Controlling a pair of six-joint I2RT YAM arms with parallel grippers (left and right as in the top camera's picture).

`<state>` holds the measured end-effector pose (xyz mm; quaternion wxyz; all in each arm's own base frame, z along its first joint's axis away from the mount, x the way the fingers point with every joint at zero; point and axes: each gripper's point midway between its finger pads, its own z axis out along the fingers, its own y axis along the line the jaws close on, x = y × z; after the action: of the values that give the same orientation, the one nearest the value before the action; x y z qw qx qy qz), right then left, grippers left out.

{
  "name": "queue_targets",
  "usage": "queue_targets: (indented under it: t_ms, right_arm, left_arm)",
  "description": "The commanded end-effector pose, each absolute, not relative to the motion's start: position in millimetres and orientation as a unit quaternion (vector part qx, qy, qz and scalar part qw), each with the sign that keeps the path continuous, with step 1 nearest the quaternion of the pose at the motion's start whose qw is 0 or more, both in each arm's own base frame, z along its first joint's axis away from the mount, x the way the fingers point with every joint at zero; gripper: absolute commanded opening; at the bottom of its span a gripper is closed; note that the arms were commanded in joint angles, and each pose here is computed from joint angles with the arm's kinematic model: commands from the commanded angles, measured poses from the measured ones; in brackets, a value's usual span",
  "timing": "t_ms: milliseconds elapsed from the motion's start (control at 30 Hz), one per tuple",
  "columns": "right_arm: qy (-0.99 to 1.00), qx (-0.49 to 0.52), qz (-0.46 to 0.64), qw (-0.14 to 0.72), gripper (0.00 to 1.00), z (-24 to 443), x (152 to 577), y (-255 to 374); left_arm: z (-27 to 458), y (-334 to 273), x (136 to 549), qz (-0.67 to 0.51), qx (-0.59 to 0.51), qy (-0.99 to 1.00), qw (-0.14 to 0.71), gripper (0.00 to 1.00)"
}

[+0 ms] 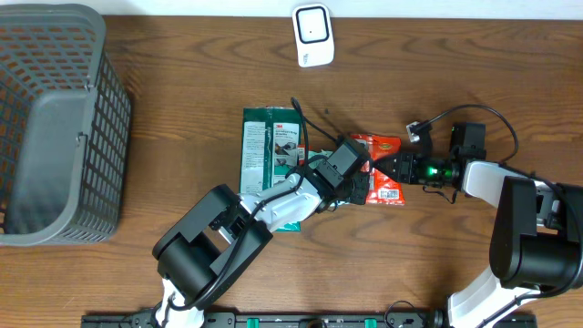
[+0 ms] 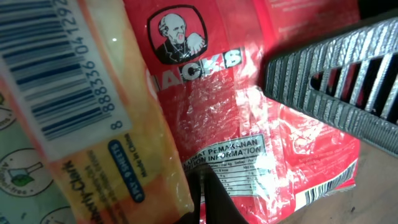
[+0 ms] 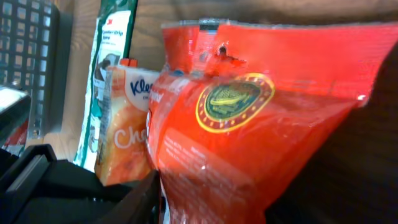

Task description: Scan the item barcode

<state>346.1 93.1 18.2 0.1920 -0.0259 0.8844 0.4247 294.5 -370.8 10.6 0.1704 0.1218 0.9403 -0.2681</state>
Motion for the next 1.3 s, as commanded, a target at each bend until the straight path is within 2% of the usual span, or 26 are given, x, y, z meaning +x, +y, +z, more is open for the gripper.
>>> queue_targets:
  t_ms: [0, 33, 67, 100, 200, 233, 367, 400, 533, 633, 667, 700, 900, 1067, 1267]
  right_arm:
    - [0.877, -0.020, 0.444, 0.181, 0.38, 18, 340, 93]
    - [0.877, -0.014, 0.444, 0.181, 0.35, 19, 340, 90]
    - [0.875, 0.000, 0.450, 0.178, 0.26, 21, 338, 84]
    - [0.875, 0.010, 0.451, 0.173, 0.25, 21, 336, 80]
    - [0.878, 0.048, 0.454, 0.146, 0.24, 18, 325, 70]
    - [0.878, 0.059, 0.455, 0.138, 0.24, 17, 322, 67]
    - [0.877, 0.092, 0.460, 0.105, 0.22, 15, 309, 62]
    - [0.878, 0.095, 0.458, 0.098, 0.22, 13, 307, 62]
    - [0.894, 0.099, 0.427, 0.091, 0.37, 4, 305, 56]
    - [0.894, 0.097, 0.422, 0.112, 0.47, 4, 314, 53]
    - [0.894, 0.092, 0.421, 0.121, 0.51, 5, 318, 52]
    - [0.894, 0.090, 0.420, 0.125, 0.53, 5, 319, 52]
    - [0.898, 0.085, 0.410, 0.135, 0.64, 0, 321, 50]
    - [0.898, 0.071, 0.410, 0.140, 0.62, -4, 317, 57]
    - [0.900, 0.039, 0.414, 0.131, 0.46, -5, 313, 78]
  left_arm:
    - [-7, -364, 292, -0.246, 0.129, 0.947, 0.164, 0.07]
    - [-7, -364, 292, -0.245, 0.134, 0.946, 0.165, 0.08]
    - [-7, -365, 292, -0.246, 0.140, 0.945, 0.165, 0.08]
    - [-6, -365, 292, -0.246, 0.140, 0.945, 0.165, 0.08]
    - [-4, -365, 292, -0.248, 0.140, 0.944, 0.166, 0.17]
    - [-2, -366, 292, -0.252, 0.141, 0.943, 0.167, 0.26]
    - [14, -371, 292, -0.267, 0.144, 0.937, 0.175, 0.30]
    - [17, -372, 291, -0.271, 0.146, 0.935, 0.174, 0.30]
    - [20, -372, 290, -0.274, 0.147, 0.934, 0.173, 0.28]
    - [14, -370, 288, -0.268, 0.146, 0.938, 0.165, 0.19]
    - [9, -369, 287, -0.265, 0.146, 0.939, 0.162, 0.10]
    - [6, -369, 287, -0.263, 0.146, 0.940, 0.159, 0.08]
    - [1, -368, 286, -0.260, 0.145, 0.942, 0.155, 0.07]
    - [1, -368, 286, -0.259, 0.145, 0.942, 0.157, 0.07]
    - [1, -368, 286, -0.259, 0.145, 0.942, 0.157, 0.07]
